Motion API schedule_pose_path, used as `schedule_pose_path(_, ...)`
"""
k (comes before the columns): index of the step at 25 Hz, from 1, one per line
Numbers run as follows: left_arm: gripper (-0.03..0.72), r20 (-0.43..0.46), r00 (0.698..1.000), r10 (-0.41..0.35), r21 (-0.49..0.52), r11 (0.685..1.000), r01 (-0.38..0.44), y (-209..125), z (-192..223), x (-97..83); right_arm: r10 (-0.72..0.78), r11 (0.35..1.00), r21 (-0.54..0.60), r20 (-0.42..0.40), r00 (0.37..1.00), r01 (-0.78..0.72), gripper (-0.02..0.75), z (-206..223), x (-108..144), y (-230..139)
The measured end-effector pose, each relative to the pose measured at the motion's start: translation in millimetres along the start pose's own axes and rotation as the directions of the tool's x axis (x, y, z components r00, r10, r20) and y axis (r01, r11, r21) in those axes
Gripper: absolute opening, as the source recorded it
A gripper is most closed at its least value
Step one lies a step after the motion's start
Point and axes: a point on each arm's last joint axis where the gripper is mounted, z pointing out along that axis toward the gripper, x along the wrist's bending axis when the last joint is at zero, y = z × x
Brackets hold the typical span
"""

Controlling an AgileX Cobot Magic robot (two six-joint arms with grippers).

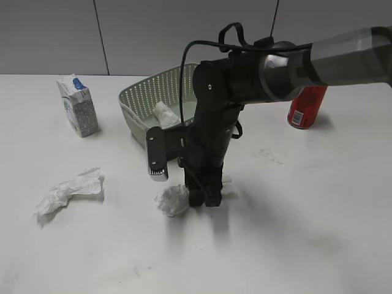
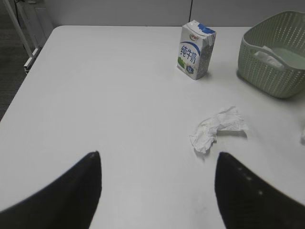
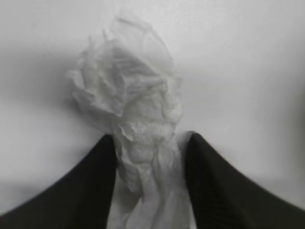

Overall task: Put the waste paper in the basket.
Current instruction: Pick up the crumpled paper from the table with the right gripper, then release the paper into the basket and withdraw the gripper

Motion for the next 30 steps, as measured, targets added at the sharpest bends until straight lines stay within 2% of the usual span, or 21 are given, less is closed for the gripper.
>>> schedule_pose_path(3, 0.561, 0.000, 1.000, 0.000, 0.000, 1.000, 0.000, 0, 0, 0.0, 0.001, 1.000, 0.014, -0.035, 0.999, 0.000, 0.141, 0, 3, -1)
schedule_pose_path(5, 0.561, 0.000, 1.000, 0.000, 0.000, 1.000, 0.000, 0, 0, 0.0, 0.001, 1.000, 0.026, -0.061, 0.998, 0.000, 0.041, -1, 5, -2)
schedule_pose_path(6, 0.561, 0.000, 1.000, 0.000, 0.000, 1.000, 0.000, 0, 0, 0.0, 0.004, 0.999, 0.034, -0.077, 0.997, -0.001, 0.018, -1, 7, -3)
schedule_pose_path(11, 0.561, 0.000, 1.000, 0.000, 0.000, 1.000, 0.000, 0, 0, 0.0, 0.024, 0.997, 0.081, -0.170, 0.985, -0.010, -0.006, -3, 15, -7)
schedule_pose_path(15, 0.561, 0.000, 1.000, 0.000, 0.000, 1.000, 0.000, 0, 0, 0.0, 0.020, 0.997, 0.072, -0.174, 0.985, -0.007, -0.006, -22, 17, -3)
schedule_pose_path(21, 0.561, 0.000, 1.000, 0.000, 0.000, 1.000, 0.000, 0, 0, 0.0, 0.024, 0.999, -0.029, -0.063, 0.998, -0.026, -0.006, -95, 4, 22)
schedule_pose_path(27, 0.561, 0.000, 1.000, 0.000, 0.000, 1.000, 0.000, 0, 0, 0.0, 0.228, 0.957, -0.210, 0.119, 0.966, -0.200, -0.006, -169, -19, 49)
schedule_pose_path(30, 0.561, 0.000, 1.000, 0.000, 0.000, 1.000, 0.000, 0, 0, 0.0, 0.366, 0.894, -0.341, 0.185, 0.912, -0.289, -0.006, -192, -33, 55)
